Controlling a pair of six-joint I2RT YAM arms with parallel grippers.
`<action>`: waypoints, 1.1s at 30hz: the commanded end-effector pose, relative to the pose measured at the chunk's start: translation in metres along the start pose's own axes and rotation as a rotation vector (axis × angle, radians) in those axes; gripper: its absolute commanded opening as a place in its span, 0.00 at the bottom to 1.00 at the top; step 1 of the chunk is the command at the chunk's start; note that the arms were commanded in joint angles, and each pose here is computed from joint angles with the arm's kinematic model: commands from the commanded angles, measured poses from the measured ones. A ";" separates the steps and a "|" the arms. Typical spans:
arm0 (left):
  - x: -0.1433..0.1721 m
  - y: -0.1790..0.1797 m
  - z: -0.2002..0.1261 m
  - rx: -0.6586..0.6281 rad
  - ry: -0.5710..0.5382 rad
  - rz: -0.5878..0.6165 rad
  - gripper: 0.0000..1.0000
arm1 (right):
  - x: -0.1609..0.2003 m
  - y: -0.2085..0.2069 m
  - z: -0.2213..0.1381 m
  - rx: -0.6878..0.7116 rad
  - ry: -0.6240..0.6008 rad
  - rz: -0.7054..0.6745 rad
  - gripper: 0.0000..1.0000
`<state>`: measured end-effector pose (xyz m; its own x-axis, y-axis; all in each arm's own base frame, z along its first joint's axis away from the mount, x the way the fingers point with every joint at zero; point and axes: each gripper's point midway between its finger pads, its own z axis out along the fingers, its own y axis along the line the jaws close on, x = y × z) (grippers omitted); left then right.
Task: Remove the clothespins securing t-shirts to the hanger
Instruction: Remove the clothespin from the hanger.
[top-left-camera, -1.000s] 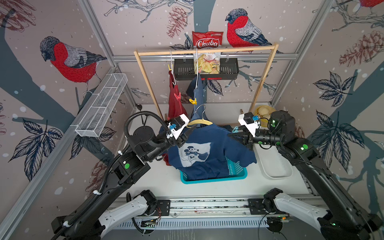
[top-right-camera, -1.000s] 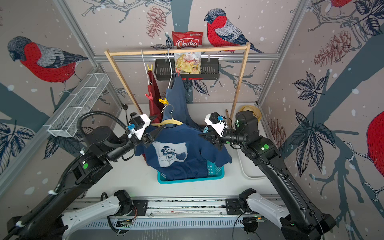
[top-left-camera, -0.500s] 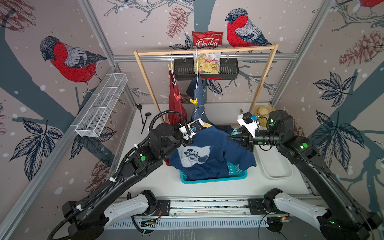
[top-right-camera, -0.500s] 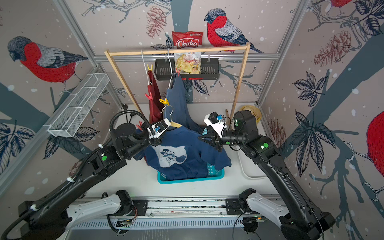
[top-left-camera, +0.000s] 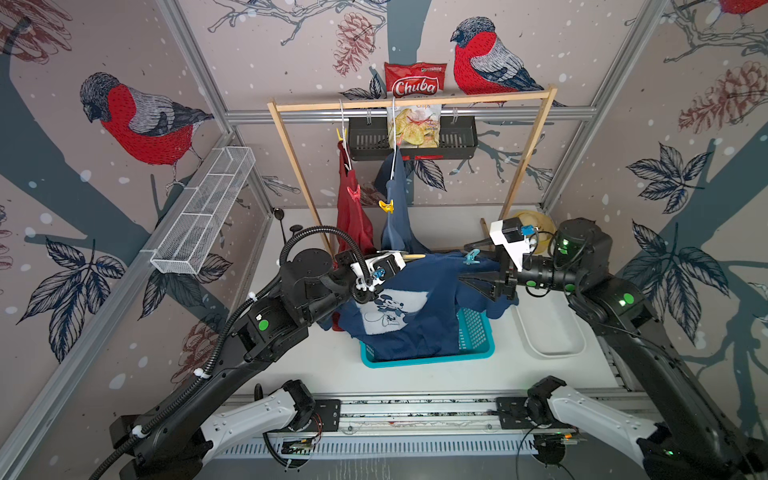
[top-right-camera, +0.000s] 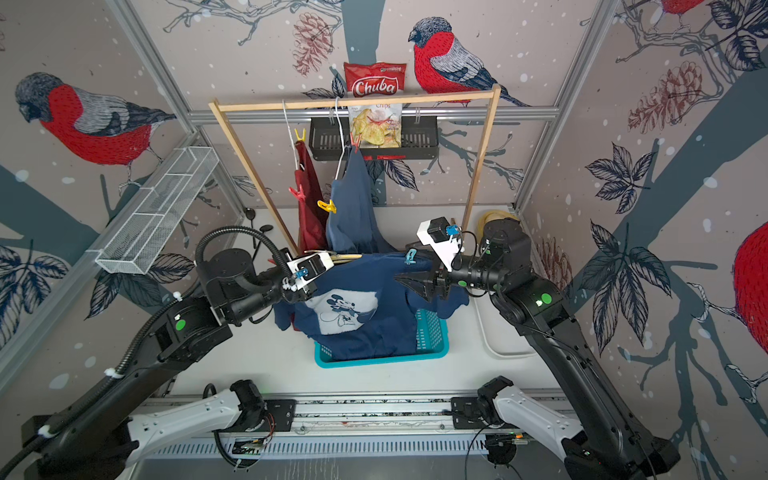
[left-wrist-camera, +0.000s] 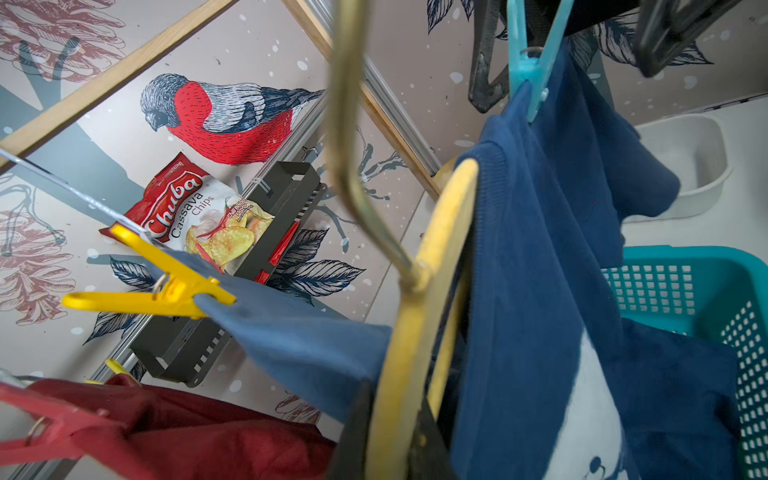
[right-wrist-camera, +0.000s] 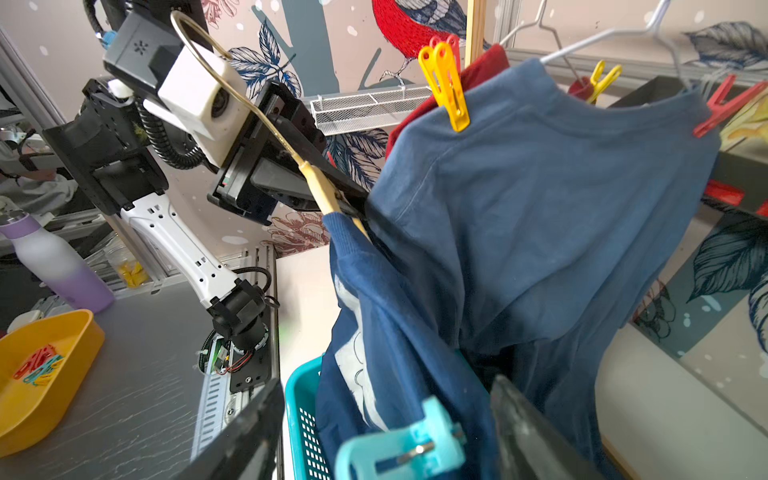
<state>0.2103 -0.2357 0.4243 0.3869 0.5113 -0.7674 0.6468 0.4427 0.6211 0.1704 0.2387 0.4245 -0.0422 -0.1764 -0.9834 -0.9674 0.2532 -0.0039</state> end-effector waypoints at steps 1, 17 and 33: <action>-0.024 0.011 -0.011 0.018 -0.045 -0.047 0.00 | -0.005 0.002 -0.009 0.027 0.013 -0.012 0.80; -0.025 -0.010 -0.018 0.229 -0.016 -0.143 0.00 | -0.046 0.024 -0.024 -0.076 -0.085 -0.022 0.84; -0.030 -0.038 -0.021 0.473 0.016 -0.214 0.00 | -0.040 0.010 -0.028 -0.002 -0.002 -0.129 0.84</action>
<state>0.1760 -0.2476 0.4235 0.2070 0.4933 -0.8449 0.9067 0.2276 0.3550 0.1566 0.2202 0.4715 0.0420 -0.1854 -0.9818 -0.9624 0.2563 -0.0896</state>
